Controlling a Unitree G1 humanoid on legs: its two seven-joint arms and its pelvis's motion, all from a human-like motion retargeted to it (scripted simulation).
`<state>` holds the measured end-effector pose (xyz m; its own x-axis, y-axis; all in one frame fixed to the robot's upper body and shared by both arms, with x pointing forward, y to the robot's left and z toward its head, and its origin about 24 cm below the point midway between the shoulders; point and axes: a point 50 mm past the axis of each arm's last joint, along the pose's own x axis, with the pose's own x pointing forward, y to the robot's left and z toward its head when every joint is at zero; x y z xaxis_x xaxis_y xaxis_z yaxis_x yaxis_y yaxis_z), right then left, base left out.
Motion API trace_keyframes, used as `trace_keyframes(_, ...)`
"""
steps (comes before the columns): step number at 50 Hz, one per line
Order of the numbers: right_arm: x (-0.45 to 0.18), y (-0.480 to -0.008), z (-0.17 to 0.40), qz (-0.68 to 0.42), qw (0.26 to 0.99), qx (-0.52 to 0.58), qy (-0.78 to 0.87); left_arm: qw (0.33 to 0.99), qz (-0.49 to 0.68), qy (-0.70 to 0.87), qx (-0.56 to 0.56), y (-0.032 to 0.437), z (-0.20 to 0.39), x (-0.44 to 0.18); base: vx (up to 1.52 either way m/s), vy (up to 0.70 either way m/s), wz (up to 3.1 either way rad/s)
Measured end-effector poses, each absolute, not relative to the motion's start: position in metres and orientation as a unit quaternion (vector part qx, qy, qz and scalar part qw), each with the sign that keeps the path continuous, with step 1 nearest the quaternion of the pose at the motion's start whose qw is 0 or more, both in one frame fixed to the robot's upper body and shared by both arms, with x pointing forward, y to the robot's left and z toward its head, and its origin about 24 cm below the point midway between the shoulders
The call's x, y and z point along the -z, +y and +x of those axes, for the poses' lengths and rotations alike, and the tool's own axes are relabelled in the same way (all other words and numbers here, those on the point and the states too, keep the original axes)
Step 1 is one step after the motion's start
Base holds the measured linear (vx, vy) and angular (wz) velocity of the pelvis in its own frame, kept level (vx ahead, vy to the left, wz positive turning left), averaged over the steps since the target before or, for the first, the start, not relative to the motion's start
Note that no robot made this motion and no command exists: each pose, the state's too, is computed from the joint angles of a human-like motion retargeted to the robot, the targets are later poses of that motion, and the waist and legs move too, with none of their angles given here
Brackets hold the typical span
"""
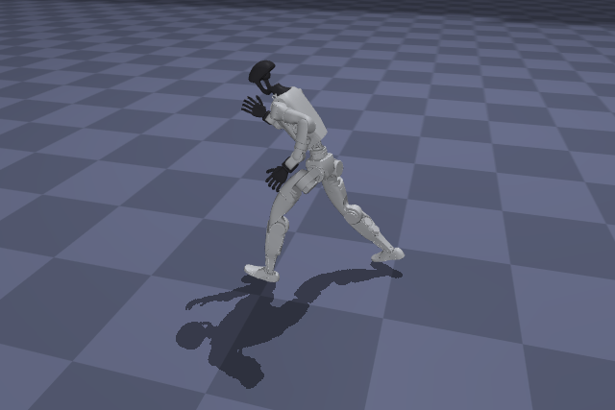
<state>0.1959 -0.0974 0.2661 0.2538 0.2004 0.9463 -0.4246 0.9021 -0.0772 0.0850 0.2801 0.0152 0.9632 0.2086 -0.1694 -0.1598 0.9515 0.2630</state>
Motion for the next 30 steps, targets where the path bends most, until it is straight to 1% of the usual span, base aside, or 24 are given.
trace_keyframes(1,-0.253,-0.095,0.200,0.095,0.807,-0.202,-0.547,0.981,0.140,0.084,-0.106,0.276,0.093,-0.012,1.07,0.47,-0.22)
trace_keyframes(3,-0.220,-0.088,0.220,0.053,0.860,-0.176,-0.476,0.980,0.147,0.044,-0.130,0.264,0.134,-0.006,0.84,0.39,0.08)
trace_keyframes(5,-0.178,-0.085,0.240,0.000,0.910,-0.132,-0.393,0.977,0.174,-0.023,-0.123,0.247,0.199,-0.018,0.61,0.28,0.11)
trace_keyframes(6,-0.159,-0.088,0.247,-0.026,0.927,-0.111,-0.357,0.971,0.198,-0.071,-0.112,0.236,0.236,-0.035,0.48,0.22,0.17)
trace_keyframes(8,-0.133,-0.103,0.251,-0.062,0.945,-0.077,-0.312,0.948,0.233,-0.191,-0.101,0.213,0.294,-0.094,0.38,0.19,0.44)
trace_keyframes(10,-0.132,-0.125,0.246,-0.086,0.944,-0.057,-0.314,0.912,0.231,-0.323,-0.105,0.191,0.328,-0.170,0.29,0.16,0.69)
trace_keyframes(11,-0.136,-0.135,0.243,-0.097,0.941,-0.054,-0.318,0.889,0.228,-0.381,-0.109,0.183,0.335,-0.208,0.26,0.14,0.49)
trace_keyframes(13,-0.141,-0.152,0.239,-0.116,0.940,-0.050,-0.316,0.839,0.235,-0.477,-0.116,0.176,0.336,-0.280,0.26,0.12,0.00)
trace_keyframes(15,-0.137,-0.171,0.235,-0.128,0.947,-0.027,-0.293,0.791,0.242,-0.550,-0.115,0.173,0.324,-0.337,0.28,0.09,-0.67)
trace_keyframes(17,-0.126,-0.196,0.229,-0.143,0.956,0.019,-0.254,0.750,0.237,-0.609,-0.100,0.167,0.304,-0.377,0.33,0.07,-0.94)
trace_keyframes(19,-0.108,-0.223,0.219,-0.164,0.964,0.071,-0.199,0.714,0.236,-0.656,-0.073,0.158,0.283,-0.402,0.40,0.06,-1.14)
trace_keyframes(22,-0.079,-0.255,0.198,-0.177,0.970,0.125,-0.110,0.663,0.258,-0.702,-0.030,0.141,0.255,-0.413,0.50,0.05,-1.49)
trace_keyframes(25,-0.060,-0.270,0.182,-0.177,0.971,0.152,-0.054,0.631,0.258,-0.731,0.014,0.125,0.232,-0.406,0.50,0.02,-2.05)
trace_keyframes(28,-0.050,-0.277,0.165,-0.173,0.972,0.156,-0.017,0.629,0.254,-0.734,0.042,0.120,0.213,-0.374,0.50,-0.04,-2.20)
trace_keyframes(30,-0.043,-0.270,0.165,-0.150,0.978,0.144,-0.003,0.639,0.252,-0.725,0.046,0.123,0.207,-0.353,0.45,-0.09,-2.67)
